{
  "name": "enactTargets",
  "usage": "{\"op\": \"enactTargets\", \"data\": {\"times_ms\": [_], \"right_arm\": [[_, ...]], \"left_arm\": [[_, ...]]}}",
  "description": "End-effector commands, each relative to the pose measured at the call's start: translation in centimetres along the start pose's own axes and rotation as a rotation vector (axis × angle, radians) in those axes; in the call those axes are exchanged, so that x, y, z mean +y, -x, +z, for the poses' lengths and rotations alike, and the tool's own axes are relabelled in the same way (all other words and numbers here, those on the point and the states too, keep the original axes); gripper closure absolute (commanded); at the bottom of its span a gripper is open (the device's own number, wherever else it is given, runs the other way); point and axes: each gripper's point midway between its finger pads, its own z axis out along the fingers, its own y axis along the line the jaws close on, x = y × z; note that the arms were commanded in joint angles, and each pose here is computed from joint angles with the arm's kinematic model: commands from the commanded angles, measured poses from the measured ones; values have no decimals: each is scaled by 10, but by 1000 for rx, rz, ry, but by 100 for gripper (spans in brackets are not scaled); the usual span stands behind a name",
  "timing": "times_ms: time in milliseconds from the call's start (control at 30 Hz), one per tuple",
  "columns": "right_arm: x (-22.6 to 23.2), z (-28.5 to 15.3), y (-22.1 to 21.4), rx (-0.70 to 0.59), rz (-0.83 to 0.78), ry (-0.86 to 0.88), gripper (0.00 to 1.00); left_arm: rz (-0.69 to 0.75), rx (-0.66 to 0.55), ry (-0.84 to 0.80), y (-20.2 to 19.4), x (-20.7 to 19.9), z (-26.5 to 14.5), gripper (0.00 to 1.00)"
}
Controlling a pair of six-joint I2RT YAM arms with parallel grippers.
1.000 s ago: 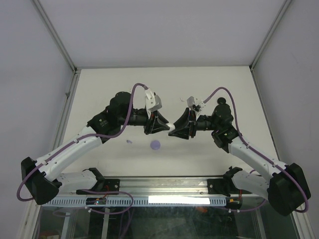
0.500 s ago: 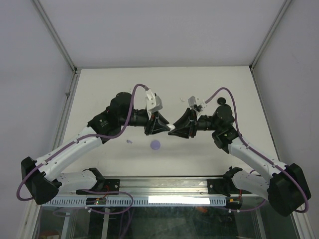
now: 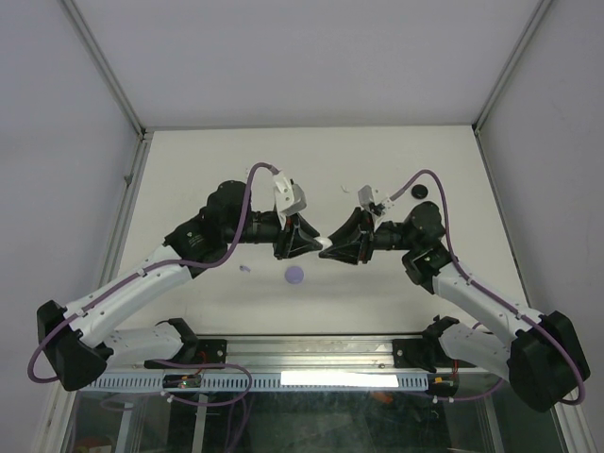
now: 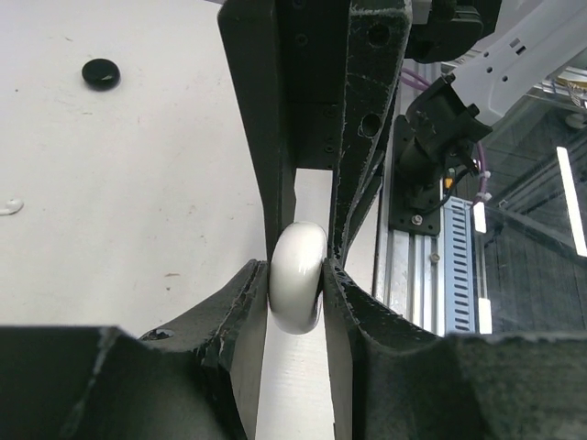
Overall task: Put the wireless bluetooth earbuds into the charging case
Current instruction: Open the charging case.
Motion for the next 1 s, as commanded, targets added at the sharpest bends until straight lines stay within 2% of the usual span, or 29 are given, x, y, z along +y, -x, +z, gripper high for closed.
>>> {"op": "enactTargets", "data": {"times_ms": [0,267,567,967], "right_arm": [[15,-2,8,-18,-62,50,100],[20,-3,9,-23,-75,66,100],[21,-3,13,-43,-88,72,100],[21,-3,10,-42,-85,80,100]], "left_arm": [[36,-95,116,26,16,-9,67],[28,-111,166,27,24,-13,50],[-2,-86,193,17,34,-7,35],[-40,-96,266,16,51,-10,29]]}}
